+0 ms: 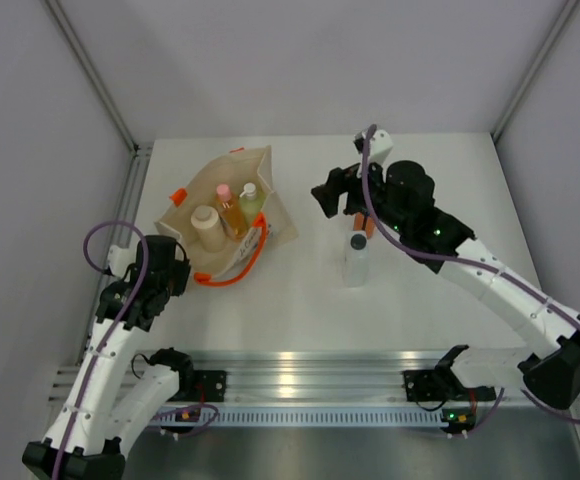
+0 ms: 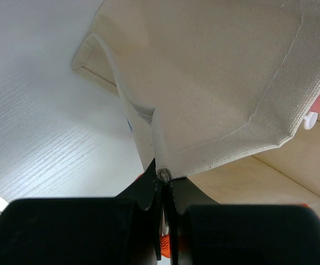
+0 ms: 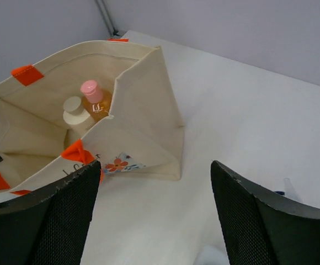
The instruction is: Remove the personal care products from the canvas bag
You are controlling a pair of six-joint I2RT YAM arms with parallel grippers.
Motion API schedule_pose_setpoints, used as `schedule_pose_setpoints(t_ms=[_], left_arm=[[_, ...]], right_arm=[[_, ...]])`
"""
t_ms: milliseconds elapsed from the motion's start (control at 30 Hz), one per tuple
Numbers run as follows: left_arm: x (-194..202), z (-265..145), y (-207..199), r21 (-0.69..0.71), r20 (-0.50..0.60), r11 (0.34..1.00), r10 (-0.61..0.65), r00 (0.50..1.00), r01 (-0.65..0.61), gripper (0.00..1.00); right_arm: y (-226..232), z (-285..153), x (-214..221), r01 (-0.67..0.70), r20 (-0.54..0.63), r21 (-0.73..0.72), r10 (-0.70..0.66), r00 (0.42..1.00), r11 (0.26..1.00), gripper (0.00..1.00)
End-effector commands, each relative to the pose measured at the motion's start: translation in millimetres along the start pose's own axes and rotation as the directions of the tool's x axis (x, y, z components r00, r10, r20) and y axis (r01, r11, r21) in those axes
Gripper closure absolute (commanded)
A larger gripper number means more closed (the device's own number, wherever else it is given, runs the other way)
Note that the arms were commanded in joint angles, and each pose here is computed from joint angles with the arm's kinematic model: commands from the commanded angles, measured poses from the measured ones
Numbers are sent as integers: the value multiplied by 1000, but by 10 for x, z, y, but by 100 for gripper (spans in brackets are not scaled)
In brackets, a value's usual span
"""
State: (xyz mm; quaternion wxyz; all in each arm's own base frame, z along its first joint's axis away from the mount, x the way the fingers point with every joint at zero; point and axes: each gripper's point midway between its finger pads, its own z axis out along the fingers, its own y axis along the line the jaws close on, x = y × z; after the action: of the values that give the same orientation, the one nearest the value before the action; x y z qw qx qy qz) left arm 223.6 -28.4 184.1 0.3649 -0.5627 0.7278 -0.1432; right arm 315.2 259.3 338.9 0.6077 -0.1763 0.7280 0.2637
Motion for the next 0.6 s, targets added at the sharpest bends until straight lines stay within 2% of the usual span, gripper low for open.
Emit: schedule_pose_setpoints(t_ms=[0,67,233,267,400,567], left_arm=[[90,-37,-137,20,-62,999,-40,997,41,100],[88,-50,-168,27,-65,999,-40,997,42,100],[134,-48,-182,31,-89,999,-32,996,35,100],[140,-42,-176,30,-91,999,-30,995,32,100],[159,-49,-154,33,-100,999,-27,995,30,100],[135,-79,-136,47,-90,999,-19,996,23,100]], right_arm=[[460,93,84,-22,-133,-134,5,991,991,23],[635,221,181,-22,-176,-174,-9,984,985,25],[1245,396,47,-15,-170,-292,-36,985,956,31],[1321,492,132,-15,-190,-299,-45,981,954,31],[1762,601,36,3,-164,-375,-69,984,927,32],[2060,882,184,23,-181,-424,-110,977,906,32]])
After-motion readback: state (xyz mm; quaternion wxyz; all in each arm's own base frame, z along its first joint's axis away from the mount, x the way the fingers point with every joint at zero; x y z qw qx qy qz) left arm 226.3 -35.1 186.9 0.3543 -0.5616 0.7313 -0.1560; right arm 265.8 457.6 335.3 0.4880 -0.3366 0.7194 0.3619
